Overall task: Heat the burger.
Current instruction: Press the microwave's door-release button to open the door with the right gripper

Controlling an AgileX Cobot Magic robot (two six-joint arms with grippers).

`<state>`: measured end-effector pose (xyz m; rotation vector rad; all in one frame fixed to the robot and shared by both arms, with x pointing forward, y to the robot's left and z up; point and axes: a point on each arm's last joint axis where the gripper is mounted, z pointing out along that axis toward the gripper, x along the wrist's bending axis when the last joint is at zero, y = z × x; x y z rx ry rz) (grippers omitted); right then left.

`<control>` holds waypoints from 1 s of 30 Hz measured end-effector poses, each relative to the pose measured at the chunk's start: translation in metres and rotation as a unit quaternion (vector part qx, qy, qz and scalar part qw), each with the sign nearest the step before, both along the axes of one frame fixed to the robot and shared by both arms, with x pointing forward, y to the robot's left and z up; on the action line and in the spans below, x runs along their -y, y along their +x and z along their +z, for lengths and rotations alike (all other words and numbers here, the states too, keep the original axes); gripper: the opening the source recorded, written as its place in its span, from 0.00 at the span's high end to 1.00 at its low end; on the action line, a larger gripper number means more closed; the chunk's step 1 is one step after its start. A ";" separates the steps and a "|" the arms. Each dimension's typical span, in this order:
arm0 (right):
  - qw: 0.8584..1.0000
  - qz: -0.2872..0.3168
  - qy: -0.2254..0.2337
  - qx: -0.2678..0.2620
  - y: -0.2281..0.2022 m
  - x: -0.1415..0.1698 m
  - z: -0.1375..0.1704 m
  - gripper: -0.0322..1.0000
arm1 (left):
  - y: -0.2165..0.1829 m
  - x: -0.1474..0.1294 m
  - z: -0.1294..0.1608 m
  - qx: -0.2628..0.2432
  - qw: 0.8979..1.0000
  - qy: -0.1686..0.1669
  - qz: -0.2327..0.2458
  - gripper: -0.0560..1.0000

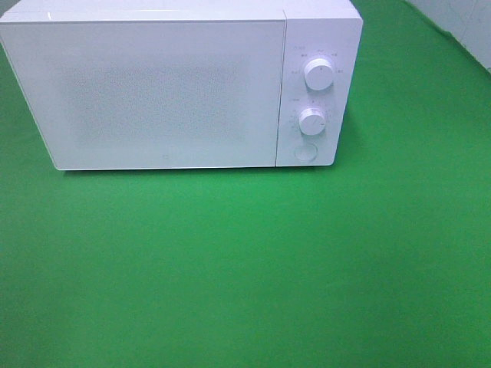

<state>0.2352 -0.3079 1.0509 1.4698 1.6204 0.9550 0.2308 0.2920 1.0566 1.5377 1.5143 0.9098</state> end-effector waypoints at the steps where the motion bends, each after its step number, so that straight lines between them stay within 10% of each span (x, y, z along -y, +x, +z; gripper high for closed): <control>1: 1.000 -0.004 0.000 0.000 0.000 0.000 0.000 0.23 | 0.000 0.000 0.000 0.000 1.000 0.000 0.000 0.03; 30: 1.000 -0.023 0.005 -0.001 0.000 0.000 0.000 0.23 | 0.000 0.000 0.000 0.000 1.000 0.000 0.000 0.03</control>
